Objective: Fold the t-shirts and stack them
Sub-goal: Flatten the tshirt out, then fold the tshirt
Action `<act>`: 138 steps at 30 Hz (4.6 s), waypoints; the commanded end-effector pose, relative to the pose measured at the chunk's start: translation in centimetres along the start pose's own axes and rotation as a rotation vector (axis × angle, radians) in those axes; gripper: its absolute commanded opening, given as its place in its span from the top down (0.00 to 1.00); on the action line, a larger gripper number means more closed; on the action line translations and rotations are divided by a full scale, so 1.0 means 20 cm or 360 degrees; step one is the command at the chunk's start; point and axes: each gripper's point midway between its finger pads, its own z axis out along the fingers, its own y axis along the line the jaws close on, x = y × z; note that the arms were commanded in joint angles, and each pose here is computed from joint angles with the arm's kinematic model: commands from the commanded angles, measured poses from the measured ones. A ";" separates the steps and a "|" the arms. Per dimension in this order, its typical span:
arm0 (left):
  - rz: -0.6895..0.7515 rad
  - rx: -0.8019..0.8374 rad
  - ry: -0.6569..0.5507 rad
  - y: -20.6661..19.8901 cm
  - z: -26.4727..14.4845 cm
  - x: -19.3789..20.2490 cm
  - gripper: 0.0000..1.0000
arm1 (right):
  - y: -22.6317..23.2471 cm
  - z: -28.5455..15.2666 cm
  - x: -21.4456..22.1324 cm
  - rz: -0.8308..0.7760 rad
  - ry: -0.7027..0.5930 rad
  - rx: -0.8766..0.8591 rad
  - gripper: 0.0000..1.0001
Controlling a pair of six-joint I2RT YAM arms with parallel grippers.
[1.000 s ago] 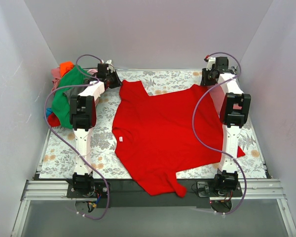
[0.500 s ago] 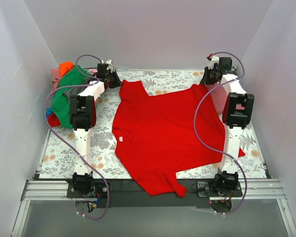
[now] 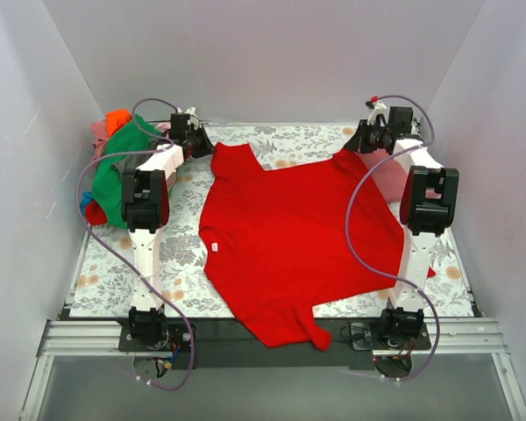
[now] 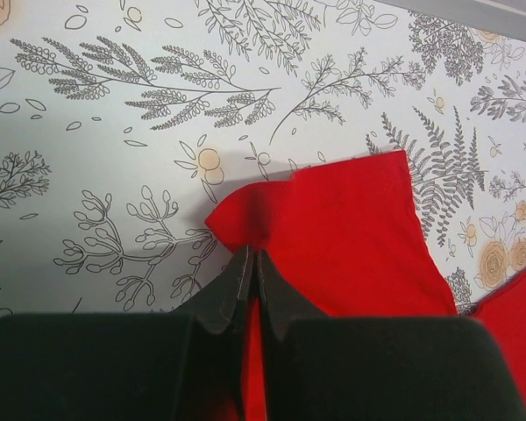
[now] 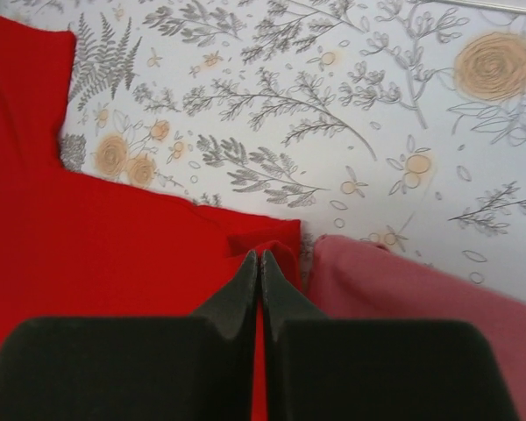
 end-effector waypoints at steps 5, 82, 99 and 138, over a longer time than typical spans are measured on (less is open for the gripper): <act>0.0048 0.0083 -0.0204 -0.15 -0.24 -0.29 1.00 | 0.31 -0.14 -0.10 -0.0217 -0.0189 -0.0164 0.99; 0.0213 0.0237 -0.1117 -0.64 -1.36 -0.51 1.00 | 0.72 -1.35 -0.54 -0.0956 -0.0635 0.0679 0.99; 0.0123 0.0062 -0.0621 -0.19 -0.41 -0.40 1.00 | 0.13 -0.61 -0.36 -0.0758 -0.0450 0.0663 0.99; 0.0158 0.0307 -0.0537 -0.40 -0.98 -0.07 1.00 | 0.07 -0.66 -0.09 -0.0571 -0.0378 0.0629 0.99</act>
